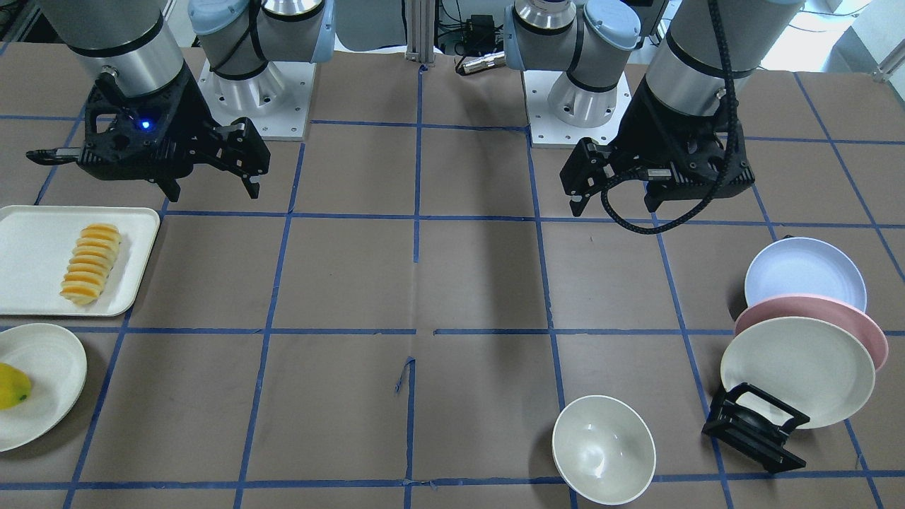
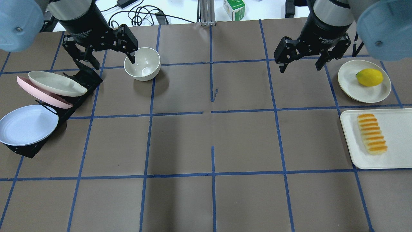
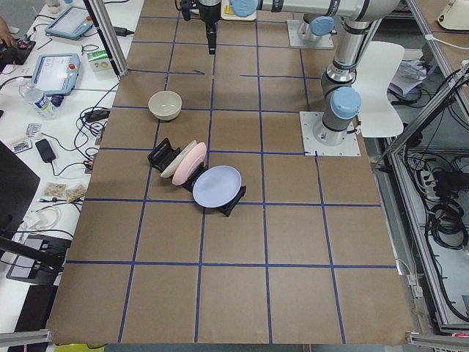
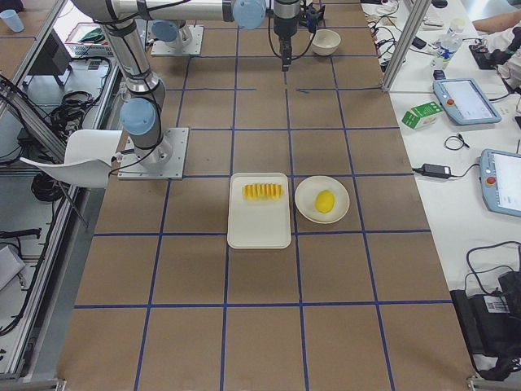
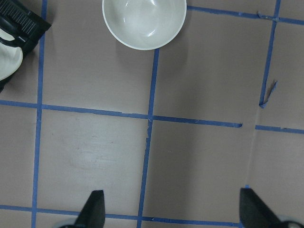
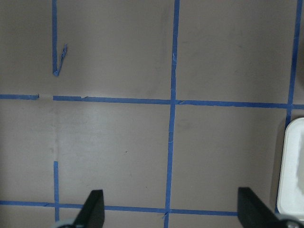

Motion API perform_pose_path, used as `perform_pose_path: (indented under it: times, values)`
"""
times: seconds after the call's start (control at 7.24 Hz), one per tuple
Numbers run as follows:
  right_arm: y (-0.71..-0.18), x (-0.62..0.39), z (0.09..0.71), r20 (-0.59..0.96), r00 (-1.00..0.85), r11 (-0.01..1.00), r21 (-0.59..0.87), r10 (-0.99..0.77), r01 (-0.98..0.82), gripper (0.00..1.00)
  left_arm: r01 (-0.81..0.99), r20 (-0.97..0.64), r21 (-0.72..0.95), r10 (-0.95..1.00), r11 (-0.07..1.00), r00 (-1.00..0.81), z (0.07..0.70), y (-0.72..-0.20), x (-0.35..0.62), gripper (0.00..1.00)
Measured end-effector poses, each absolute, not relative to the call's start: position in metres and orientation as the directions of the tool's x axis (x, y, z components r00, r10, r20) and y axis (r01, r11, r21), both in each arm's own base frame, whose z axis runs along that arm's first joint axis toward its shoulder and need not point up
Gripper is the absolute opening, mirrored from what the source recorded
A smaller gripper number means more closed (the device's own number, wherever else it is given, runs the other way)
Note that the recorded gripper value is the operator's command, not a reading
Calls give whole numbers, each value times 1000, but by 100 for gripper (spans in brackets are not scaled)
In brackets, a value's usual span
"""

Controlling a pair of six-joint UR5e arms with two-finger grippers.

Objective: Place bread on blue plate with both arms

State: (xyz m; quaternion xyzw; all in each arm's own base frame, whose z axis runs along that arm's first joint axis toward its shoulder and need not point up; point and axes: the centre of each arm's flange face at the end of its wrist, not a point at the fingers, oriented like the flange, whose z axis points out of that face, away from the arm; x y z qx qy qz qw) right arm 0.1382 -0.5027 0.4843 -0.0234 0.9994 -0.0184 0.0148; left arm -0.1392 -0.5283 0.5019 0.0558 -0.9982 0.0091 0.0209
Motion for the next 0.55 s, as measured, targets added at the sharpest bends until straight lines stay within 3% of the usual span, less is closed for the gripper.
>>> perform_pose_path:
  times: [0.55]
  values:
    - [-501, 138, 481, -30, -999, 999, -29, -45, -44, 100, -110, 44, -23, -109, 994, -993, 504, -523, -140, 100]
